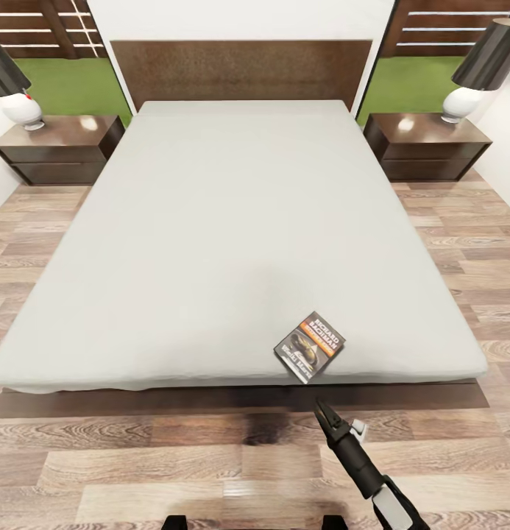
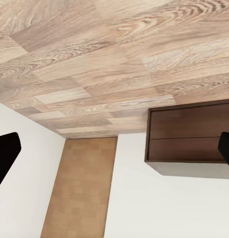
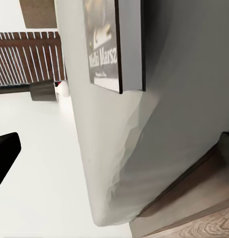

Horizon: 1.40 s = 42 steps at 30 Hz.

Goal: In the bedroom, move the book from the bed onto either nightstand, and place the two sandals side by side next to the bed.

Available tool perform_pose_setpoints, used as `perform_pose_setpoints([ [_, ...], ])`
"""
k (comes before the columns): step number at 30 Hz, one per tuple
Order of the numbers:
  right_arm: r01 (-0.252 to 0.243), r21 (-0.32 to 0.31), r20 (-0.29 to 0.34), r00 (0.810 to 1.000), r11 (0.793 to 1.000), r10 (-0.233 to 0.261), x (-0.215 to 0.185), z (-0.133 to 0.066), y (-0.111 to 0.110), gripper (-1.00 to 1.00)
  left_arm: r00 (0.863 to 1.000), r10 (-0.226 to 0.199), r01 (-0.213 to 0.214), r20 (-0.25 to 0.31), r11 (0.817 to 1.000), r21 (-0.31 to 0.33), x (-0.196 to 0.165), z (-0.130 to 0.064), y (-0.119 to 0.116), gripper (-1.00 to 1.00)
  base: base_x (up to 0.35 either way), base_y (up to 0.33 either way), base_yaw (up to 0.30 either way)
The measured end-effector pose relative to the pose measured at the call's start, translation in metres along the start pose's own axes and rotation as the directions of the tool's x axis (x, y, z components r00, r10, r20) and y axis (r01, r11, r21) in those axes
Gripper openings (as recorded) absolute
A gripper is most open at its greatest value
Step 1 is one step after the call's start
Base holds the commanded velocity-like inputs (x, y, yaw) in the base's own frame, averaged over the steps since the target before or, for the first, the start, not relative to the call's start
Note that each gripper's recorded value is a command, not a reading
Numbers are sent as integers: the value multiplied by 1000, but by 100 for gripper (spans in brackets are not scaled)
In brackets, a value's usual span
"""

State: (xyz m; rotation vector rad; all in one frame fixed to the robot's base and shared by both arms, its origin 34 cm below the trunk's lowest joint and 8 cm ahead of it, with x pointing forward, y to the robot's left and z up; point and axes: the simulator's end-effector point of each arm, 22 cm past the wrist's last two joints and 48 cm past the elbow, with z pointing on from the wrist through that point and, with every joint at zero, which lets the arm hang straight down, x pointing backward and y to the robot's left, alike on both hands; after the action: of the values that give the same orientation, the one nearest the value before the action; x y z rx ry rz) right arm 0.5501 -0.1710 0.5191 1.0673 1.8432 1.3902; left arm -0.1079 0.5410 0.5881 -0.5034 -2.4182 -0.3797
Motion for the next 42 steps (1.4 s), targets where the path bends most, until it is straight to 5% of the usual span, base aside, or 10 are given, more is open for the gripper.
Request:
perform_pose_setpoints([
  [42,-2,-4,11,1000,1000,2,-4,37,12,100,1000,1,-1,-1,1000,-1,0,0,1,100,0,14,0],
])
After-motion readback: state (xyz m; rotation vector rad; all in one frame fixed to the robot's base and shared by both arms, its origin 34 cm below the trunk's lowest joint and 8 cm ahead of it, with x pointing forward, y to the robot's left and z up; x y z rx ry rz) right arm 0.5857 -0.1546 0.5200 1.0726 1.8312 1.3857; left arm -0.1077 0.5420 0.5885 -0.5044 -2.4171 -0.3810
